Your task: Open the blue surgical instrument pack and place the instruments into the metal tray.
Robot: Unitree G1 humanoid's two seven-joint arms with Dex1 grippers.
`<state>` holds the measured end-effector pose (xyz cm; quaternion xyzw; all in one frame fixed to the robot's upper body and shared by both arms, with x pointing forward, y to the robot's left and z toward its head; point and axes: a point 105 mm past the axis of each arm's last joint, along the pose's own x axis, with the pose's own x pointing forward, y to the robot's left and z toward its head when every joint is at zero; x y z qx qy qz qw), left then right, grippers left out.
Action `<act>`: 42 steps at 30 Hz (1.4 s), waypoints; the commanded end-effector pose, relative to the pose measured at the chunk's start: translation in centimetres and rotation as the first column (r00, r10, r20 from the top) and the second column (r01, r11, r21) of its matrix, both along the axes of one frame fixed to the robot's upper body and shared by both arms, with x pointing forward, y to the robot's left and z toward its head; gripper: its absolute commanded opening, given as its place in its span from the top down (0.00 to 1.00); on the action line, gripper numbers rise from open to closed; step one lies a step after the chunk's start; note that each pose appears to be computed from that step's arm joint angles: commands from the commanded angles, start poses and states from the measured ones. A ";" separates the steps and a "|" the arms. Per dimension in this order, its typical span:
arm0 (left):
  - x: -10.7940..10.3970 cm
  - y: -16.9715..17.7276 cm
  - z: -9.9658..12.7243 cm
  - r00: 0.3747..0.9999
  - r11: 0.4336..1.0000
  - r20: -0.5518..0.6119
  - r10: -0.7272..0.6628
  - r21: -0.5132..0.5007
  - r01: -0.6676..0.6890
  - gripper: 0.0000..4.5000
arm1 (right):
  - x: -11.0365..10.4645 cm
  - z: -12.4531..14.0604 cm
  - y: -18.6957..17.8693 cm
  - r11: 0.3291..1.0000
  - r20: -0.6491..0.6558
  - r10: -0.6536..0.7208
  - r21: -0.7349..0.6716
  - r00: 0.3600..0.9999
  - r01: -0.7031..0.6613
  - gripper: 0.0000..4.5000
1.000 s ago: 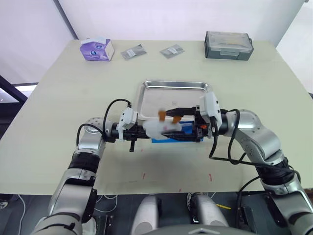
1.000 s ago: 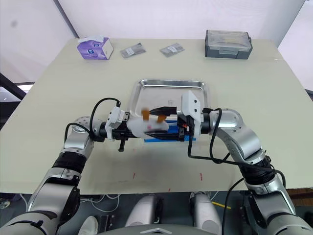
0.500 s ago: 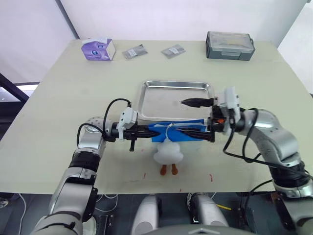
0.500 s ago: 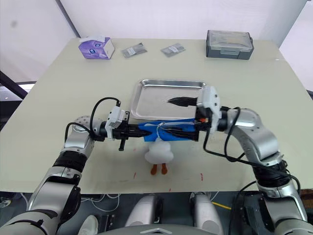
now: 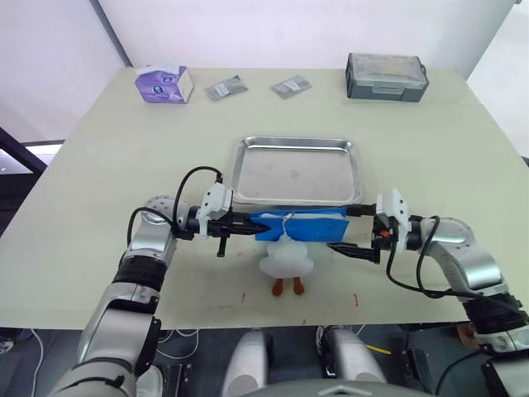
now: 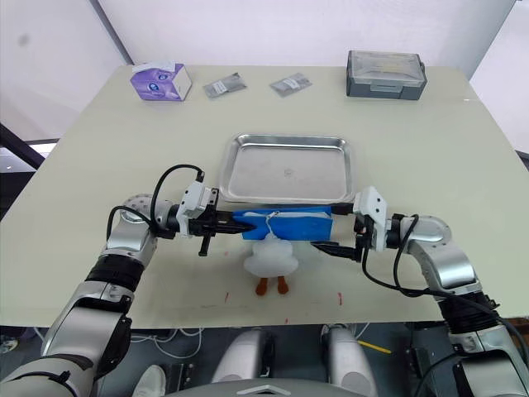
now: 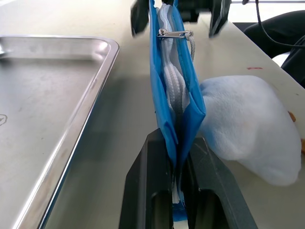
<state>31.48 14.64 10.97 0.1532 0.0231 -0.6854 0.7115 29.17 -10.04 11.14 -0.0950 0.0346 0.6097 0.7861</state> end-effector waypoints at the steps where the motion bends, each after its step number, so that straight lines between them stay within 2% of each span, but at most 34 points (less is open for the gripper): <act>1: -0.8 -0.2 0.1 0.998 0.998 0.005 -0.066 0.013 0.066 1.00 | 0.1 0.7 0.5 1.000 0.055 0.021 0.012 0.998 -0.021 0.00; 4: -0.8 -0.2 0.1 0.998 0.998 0.003 -0.069 0.014 0.069 1.00 | 0.3 0.4 0.8 1.000 0.054 0.017 0.013 0.998 -0.018 0.20; 8: -0.9 -0.3 0.1 0.997 0.997 -0.003 -0.074 0.015 0.074 1.00 | 0.6 0.2 1.0 1.000 0.055 0.015 0.018 0.998 -0.016 0.57; 11: -0.8 -0.3 0.2 0.997 0.997 -0.006 -0.073 0.011 0.073 1.00 | 0.6 0.2 1.1 1.000 0.056 0.015 0.019 0.998 -0.016 0.91; 12: -0.8 -0.3 0.3 0.997 0.997 -0.011 -0.070 0.008 0.070 1.00 | 0.7 0.2 1.2 1.000 0.056 0.015 0.022 0.998 -0.016 0.99; 17: -0.6 -0.3 0.5 0.998 0.998 -0.034 -0.061 -0.008 0.061 1.00 | 0.7 0.3 1.2 0.999 0.056 0.018 0.026 0.998 -0.020 0.99; 20: -0.6 0.2 0.5 0.998 0.999 -0.035 -0.047 -0.001 0.047 0.74 | 0.6 0.1 0.9 1.000 0.051 0.022 0.021 0.998 -0.023 1.00; 21: -0.5 0.4 0.6 0.999 0.999 -0.032 -0.039 0.001 0.039 0.62 | 0.5 0.0 0.8 1.000 0.049 0.022 0.019 0.999 -0.023 1.00; 26: 0.0 2.4 1.8 0.999 0.999 -0.003 0.036 0.006 -0.036 0.13 | 0.4 0.0 0.3 1.000 0.047 0.021 0.009 0.999 -0.021 1.00; 28: -0.5 3.1 2.0 0.999 0.999 -0.010 0.040 0.014 -0.040 0.01 | 0.4 0.0 0.2 1.000 0.046 0.020 0.007 0.999 -0.020 1.00; 31: -1.6 3.9 2.2 0.999 0.999 -0.035 0.040 0.015 -0.040 0.01 | 0.3 -0.1 0.0 1.000 0.045 0.019 0.002 0.999 -0.020 1.00; 36: -5.1 4.3 2.6 0.990 1.000 -0.139 -0.012 -0.001 0.012 0.01 | 0.4 -0.1 -0.1 1.000 0.047 0.018 -0.001 0.999 -0.018 1.00; 39: -6.5 3.0 2.0 0.985 0.999 -0.166 -0.037 -0.008 0.036 0.01 | 0.5 -0.1 0.1 1.000 0.050 0.026 0.000 0.998 -0.026 1.00; 42: -6.6 1.2 0.9 0.987 1.000 -0.162 -0.006 -0.004 0.006 0.01 | 0.6 -0.1 0.4 0.999 0.052 0.034 0.004 0.998 -0.034 1.00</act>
